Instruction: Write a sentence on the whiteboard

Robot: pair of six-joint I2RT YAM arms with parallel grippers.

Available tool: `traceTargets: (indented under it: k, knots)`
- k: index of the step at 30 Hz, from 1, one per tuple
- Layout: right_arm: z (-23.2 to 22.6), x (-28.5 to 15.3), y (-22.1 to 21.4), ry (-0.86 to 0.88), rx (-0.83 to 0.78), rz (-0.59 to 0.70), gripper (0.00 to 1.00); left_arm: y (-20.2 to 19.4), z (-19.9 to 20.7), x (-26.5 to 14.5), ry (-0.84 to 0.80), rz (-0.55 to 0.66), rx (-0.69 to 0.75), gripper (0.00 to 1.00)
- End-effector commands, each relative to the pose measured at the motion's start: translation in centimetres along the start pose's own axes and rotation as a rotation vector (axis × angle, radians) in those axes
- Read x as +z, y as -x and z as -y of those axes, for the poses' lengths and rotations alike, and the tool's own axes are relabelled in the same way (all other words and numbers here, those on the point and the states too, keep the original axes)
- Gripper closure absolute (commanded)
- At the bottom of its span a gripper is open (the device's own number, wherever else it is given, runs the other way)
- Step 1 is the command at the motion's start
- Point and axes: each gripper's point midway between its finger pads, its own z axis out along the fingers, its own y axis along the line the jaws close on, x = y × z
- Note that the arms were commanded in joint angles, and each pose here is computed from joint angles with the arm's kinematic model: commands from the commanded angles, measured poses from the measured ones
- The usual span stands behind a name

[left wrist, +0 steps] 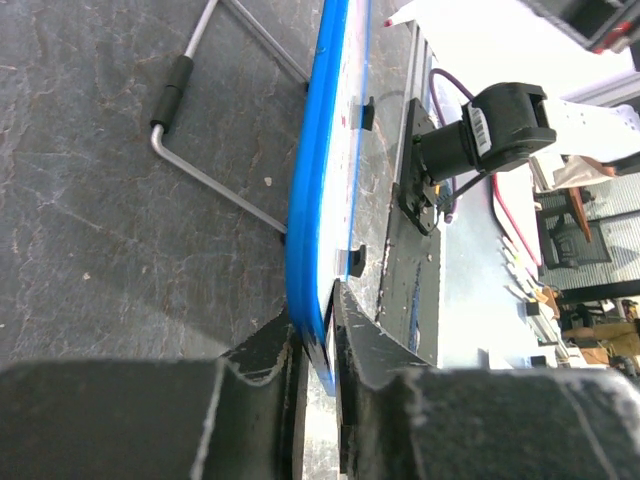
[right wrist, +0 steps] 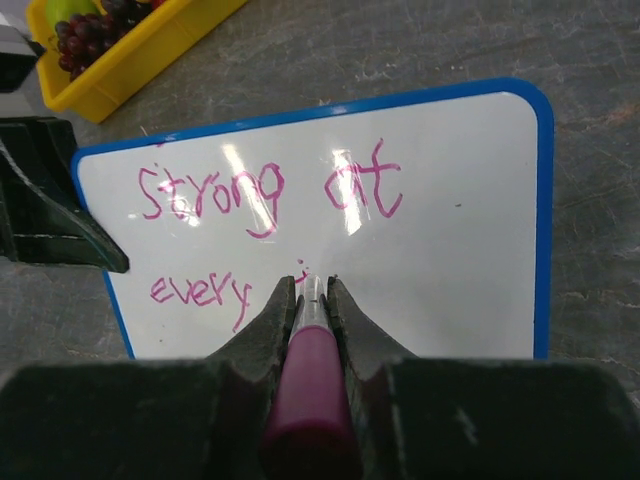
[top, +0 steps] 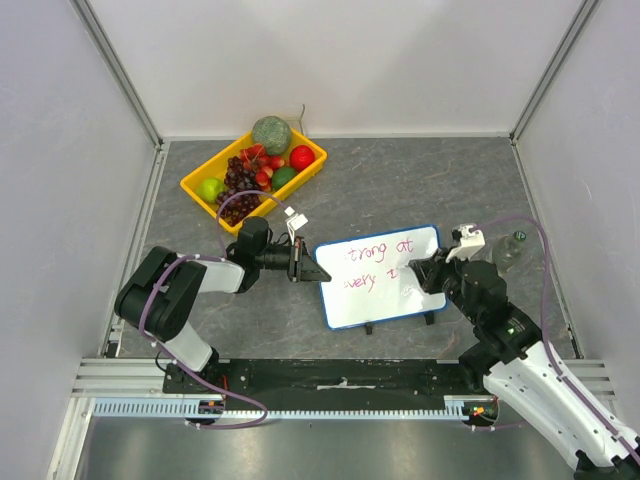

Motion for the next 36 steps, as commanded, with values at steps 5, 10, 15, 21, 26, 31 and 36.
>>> traceTargets:
  k: [5, 10, 15, 21, 26, 31, 36]
  knots:
    - [-3.8, -1.9, 6.5, 0.139, 0.015, 0.175, 1.0, -0.1, -0.2, -0.4, 0.039, 0.037, 0.041, 0.61]
    - [-3.9, -2.1, 6.7, 0.15, 0.011, 0.184, 1.0, -0.3, 0.6, -0.8, 0.028, 0.073, 0.033, 0.47]
    - [-3.8, -2.1, 6.4, 0.151, 0.012, 0.179, 1.0, -0.2, 1.7, -0.9, -0.024, 0.129, 0.017, 0.42]
    - [-3.8, -1.9, 6.1, 0.15, 0.005, 0.171, 1.0, 0.4, 2.3, -0.2, -0.1, 0.169, -0.011, 0.42]
    - [-3.7, -1.8, 5.9, 0.147, -0.001, 0.166, 1.0, 0.6, 2.0, 1.3, -0.128, 0.171, -0.037, 0.55]
    - [-3.5, -1.8, 5.7, 0.14, -0.009, 0.161, 1.0, 0.2, 0.9, 1.5, -0.086, 0.18, -0.054, 0.86]
    - [-3.2, -1.5, 5.3, 0.128, -0.022, 0.15, 1.0, -0.9, -0.1, 1.4, -0.025, 0.151, -0.079, 0.98]
